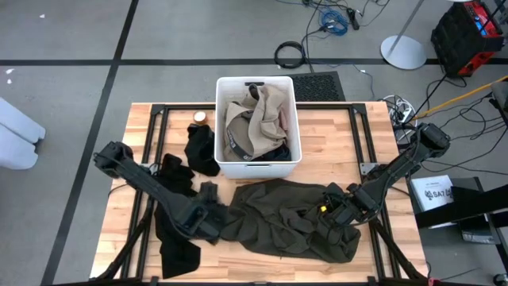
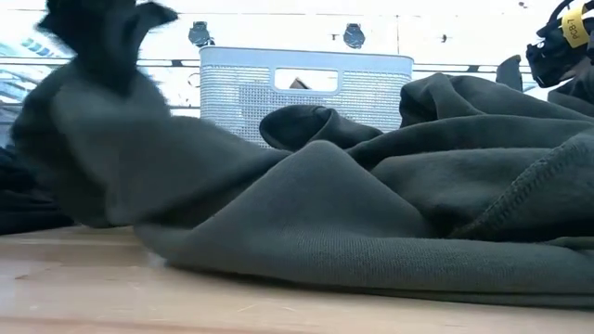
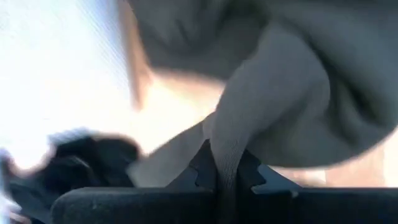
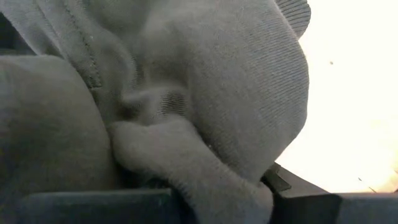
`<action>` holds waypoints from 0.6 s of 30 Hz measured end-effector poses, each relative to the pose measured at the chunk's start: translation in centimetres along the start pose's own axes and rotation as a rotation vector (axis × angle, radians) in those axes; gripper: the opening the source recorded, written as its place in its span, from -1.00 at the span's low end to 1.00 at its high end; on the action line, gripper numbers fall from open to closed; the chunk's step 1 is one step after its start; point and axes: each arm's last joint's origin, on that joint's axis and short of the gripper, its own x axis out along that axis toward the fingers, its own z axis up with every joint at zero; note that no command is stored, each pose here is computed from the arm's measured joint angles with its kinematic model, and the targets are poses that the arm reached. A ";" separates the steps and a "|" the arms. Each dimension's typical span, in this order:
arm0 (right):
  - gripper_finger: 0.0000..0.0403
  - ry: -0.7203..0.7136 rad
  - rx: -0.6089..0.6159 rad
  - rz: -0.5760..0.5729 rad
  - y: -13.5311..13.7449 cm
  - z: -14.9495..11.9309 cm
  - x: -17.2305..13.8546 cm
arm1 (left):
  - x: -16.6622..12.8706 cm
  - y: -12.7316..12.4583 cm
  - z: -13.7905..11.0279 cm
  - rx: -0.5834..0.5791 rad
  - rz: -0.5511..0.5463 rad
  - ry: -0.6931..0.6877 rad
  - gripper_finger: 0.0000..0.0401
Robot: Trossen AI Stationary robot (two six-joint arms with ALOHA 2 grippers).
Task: Fold laundry
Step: Fold the black jacket into the white laundry bin
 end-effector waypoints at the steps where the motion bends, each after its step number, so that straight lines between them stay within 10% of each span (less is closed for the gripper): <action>1: -0.62 0.000 0.000 0.000 0.0 0.0 0.0 | -0.8 0.0 0.5 0.010 0.032 -0.051 -0.94; 7: -0.62 0.000 0.000 0.002 0.0 0.0 0.0 | -5.6 0.1 3.7 0.049 0.204 -0.360 -0.95; 18: -0.62 -0.001 0.000 0.010 0.1 0.0 0.0 | -7.3 2.0 9.3 0.054 0.085 -0.736 -0.95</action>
